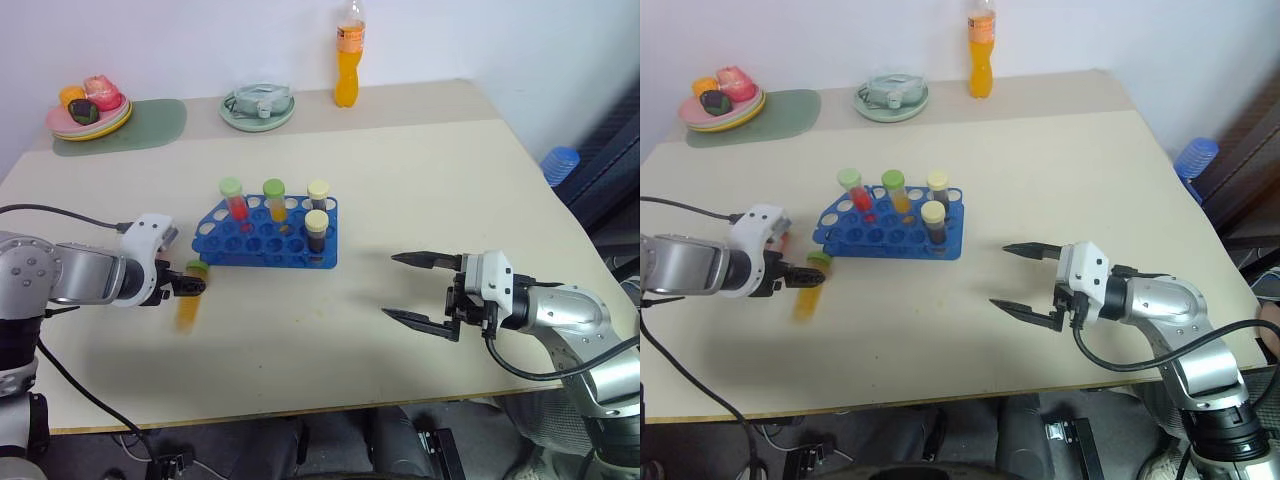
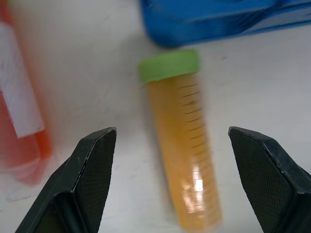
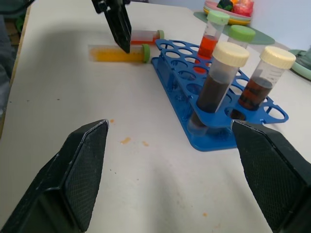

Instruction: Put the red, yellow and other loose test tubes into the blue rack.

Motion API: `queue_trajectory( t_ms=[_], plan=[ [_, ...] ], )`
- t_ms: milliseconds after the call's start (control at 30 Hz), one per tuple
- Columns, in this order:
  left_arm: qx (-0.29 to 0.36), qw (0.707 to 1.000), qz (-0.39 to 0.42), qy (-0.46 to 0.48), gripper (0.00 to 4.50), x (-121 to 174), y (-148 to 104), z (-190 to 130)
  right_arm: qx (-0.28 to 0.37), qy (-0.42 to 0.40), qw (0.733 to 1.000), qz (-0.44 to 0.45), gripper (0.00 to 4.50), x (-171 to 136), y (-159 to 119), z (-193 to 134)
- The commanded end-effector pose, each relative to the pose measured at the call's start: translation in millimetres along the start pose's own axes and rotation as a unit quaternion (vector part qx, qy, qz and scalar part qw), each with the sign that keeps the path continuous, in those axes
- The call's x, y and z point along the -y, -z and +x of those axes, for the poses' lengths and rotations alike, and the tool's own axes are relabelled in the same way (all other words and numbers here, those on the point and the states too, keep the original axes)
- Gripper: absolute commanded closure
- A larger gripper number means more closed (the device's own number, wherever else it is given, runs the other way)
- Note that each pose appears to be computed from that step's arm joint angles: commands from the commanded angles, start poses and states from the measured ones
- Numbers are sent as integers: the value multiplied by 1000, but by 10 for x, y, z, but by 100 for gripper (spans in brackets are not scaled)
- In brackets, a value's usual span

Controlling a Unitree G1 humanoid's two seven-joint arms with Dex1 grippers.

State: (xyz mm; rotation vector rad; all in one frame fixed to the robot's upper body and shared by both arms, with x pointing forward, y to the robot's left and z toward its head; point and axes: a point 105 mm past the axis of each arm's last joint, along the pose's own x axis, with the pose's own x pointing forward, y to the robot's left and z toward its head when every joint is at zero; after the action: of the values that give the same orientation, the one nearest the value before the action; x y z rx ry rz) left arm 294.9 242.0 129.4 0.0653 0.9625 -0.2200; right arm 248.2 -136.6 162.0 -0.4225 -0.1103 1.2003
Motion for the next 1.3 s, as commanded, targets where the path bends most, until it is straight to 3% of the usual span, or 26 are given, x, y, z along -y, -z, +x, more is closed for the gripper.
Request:
queue_trajectory(
  t_ms=[33,167,233,300,400,433,633,733,833,933,967,1100,1167,1300],
  plan=[
    [1,1000,-7,-17,73,-16,-87,3,24,2,999,-29,38,11,-184,0],
    [-17,999,-32,-31,73,-5,-113,144,25,0,999,-29,38,-21,-188,20],
    [-35,998,-33,-48,124,-27,-63,201,25,0,999,-30,33,-22,-201,17],
    [-48,997,-34,-48,200,-26,-17,210,25,1,999,-30,33,-20,-211,7],
    [-50,997,-37,-53,357,-36,-3,204,23,2,999,-29,33,-21,-208,3],
    [-48,997,-37,-52,372,-31,-2,199,23,2,999,-29,33,-21,-205,6],
    [-14,998,-38,-46,372,-28,-24,78,28,0,999,-27,33,-4,-192,45],
    [29,998,16,47,372,206,2,-197,35,-1,999,-26,33,34,-193,91],
    [132,982,91,96,372,385,-110,-418,39,-5,999,-23,33,57,-184,124],
    [255,935,165,181,372,649,-304,-613,42,-6,999,-21,33,81,-186,127],
    [310,902,199,223,372,771,-353,-720,43,-7,999,-21,33,86,-189,129],
    [460,845,231,144,372,741,-621,-766,40,-2,999,-20,33,118,-194,115],
    [560,792,221,99,372,722,-795,-826,38,10,999,-16,33,140,-199,86],
    [609,761,214,73,372,791,-871,-608,28,31,999,-12,33,146,-198,22]
  ],
)
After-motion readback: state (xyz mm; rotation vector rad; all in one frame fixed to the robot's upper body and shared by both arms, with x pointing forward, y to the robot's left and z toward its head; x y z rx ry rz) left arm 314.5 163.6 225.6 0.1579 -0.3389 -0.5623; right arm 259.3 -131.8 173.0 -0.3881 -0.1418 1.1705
